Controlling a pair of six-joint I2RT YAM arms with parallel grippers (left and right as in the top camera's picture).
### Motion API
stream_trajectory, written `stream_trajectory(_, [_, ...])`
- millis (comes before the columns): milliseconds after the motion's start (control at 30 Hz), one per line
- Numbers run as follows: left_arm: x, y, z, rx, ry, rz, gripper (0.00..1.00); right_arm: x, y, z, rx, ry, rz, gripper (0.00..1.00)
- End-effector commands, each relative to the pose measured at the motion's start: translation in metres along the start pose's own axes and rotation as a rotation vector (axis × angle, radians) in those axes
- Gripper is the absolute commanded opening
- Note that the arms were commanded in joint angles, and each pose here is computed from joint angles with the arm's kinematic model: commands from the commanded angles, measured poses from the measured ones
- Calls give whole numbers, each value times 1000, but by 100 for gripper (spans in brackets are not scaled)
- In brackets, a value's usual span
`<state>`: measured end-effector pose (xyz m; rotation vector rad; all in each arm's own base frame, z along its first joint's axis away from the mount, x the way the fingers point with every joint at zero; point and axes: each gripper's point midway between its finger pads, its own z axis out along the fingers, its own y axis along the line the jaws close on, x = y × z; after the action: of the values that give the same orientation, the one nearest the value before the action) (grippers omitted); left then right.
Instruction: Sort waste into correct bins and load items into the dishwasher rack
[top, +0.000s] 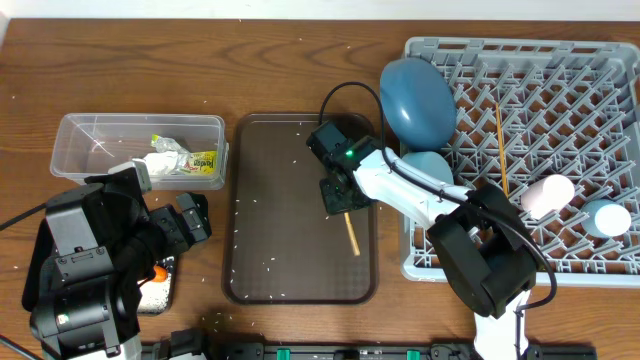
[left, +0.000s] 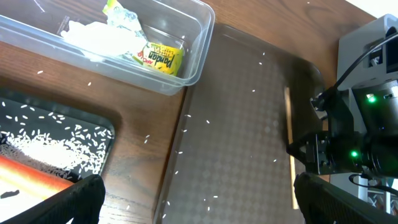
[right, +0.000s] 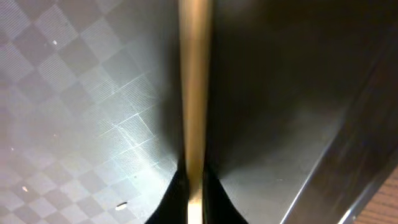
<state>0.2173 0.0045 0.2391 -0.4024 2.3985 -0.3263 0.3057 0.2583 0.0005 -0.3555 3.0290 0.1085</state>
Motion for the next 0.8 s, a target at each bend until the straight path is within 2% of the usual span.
stream_trajectory(0, [-5,-5,-5,18,-16,26,98,4,-5,12,9,30,32,1])
stream_trajectory(200, [-5,-5,-5,18,-16,26,98,-14,-6,-13,-26,-42,2,1])
stream_trajectory(533, [-5,-5,-5,18,-16,26,98,-36,-3,-116,-108,-279,-64,1])
stream_trajectory(767, [-5,-5,-5,18,-16,26,98,-45,-99,-191,-1,-436,102,1])
